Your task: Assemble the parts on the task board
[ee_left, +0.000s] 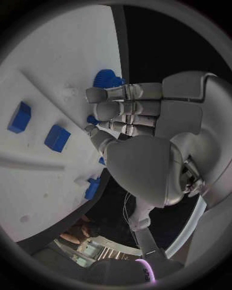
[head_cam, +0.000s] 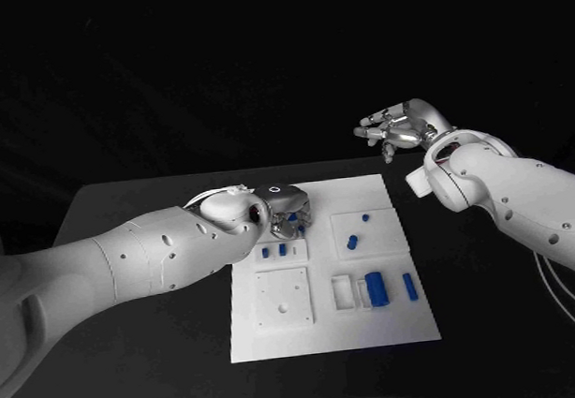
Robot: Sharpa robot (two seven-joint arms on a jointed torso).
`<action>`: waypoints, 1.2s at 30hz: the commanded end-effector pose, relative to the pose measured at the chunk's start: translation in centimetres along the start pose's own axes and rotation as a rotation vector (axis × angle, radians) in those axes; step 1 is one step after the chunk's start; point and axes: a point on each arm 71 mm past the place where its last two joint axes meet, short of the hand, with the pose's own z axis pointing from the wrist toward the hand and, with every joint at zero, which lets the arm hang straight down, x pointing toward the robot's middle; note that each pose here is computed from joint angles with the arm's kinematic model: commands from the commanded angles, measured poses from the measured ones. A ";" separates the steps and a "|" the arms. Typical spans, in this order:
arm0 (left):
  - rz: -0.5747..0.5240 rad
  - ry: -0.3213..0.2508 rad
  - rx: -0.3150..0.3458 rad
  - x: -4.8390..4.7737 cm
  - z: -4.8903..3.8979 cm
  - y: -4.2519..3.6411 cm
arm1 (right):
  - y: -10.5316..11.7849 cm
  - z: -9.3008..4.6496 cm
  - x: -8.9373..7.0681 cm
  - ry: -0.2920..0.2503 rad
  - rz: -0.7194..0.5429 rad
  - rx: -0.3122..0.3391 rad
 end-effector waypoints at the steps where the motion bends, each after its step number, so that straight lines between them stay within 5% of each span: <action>1: -0.011 0.019 0.008 0.20 0.10 -0.12 | 0.1 0.0 0.2 0.016 -0.004 -0.008; 36: -0.018 0.010 0.003 0.51 -0.06 0.04 | 0.1 0.0 0.3 0.017 -0.003 -0.008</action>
